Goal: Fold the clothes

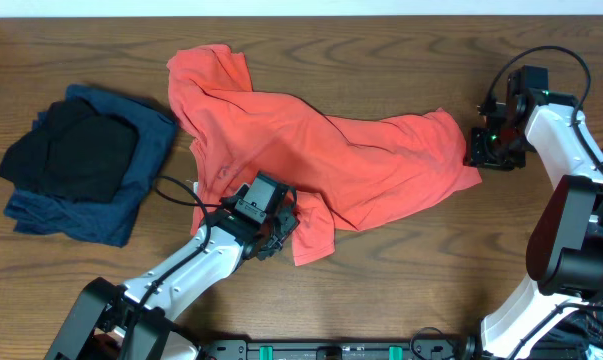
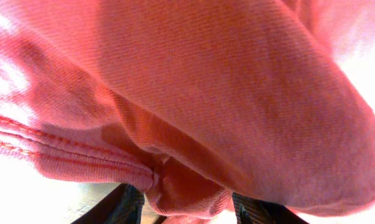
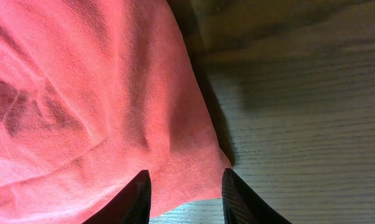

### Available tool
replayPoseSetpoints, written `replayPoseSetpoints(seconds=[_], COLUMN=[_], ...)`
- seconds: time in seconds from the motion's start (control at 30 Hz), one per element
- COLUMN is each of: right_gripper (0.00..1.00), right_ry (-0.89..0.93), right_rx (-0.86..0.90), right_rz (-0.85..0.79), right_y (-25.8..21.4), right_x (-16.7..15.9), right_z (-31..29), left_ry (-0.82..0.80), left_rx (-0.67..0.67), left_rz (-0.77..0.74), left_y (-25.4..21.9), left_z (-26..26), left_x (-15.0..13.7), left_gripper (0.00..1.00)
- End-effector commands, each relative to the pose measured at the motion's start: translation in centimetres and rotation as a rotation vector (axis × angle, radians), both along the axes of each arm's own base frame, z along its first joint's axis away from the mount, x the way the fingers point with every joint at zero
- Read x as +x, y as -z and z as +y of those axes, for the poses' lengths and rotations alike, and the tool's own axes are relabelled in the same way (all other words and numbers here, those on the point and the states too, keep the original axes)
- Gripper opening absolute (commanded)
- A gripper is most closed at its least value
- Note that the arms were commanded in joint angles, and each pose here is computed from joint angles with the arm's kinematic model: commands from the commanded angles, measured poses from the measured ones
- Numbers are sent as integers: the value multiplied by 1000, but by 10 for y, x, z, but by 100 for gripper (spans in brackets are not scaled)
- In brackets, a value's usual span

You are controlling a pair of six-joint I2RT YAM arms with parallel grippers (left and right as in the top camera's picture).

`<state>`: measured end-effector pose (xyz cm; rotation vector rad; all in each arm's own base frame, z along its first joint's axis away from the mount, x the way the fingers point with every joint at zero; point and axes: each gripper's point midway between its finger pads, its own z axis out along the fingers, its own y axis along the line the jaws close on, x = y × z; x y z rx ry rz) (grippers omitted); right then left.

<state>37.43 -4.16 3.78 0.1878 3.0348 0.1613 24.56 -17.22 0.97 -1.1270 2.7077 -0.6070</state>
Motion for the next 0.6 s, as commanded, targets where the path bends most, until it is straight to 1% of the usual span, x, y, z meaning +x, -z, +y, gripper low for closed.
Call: replayPoseSetpoints(seconds=[0.0, 0.17, 0.3, 0.37, 0.57], right_gripper=[36, 37, 37, 36, 36], right_ry=[-16, -16, -16, -16, -16], right_rx=[-2, -2, -2, -2, -1], right_rz=[12, 11, 12, 12, 14], right_y=[4, 4, 4, 4, 4], right_x=[-1, -1, -1, -1, -2], right_z=[4, 4, 4, 4, 4], left_ry=[-5, 39, 33, 26, -22], left_rx=[-18, -105, -114, -103, -10], left_rz=[24, 77, 84, 76, 15], left_y=[3, 0, -1, 0, 3], left_z=[-2, -17, -18, -16, 0], left_x=[-4, -14, -15, -13, -1], left_gripper=[48, 49, 49, 48, 49])
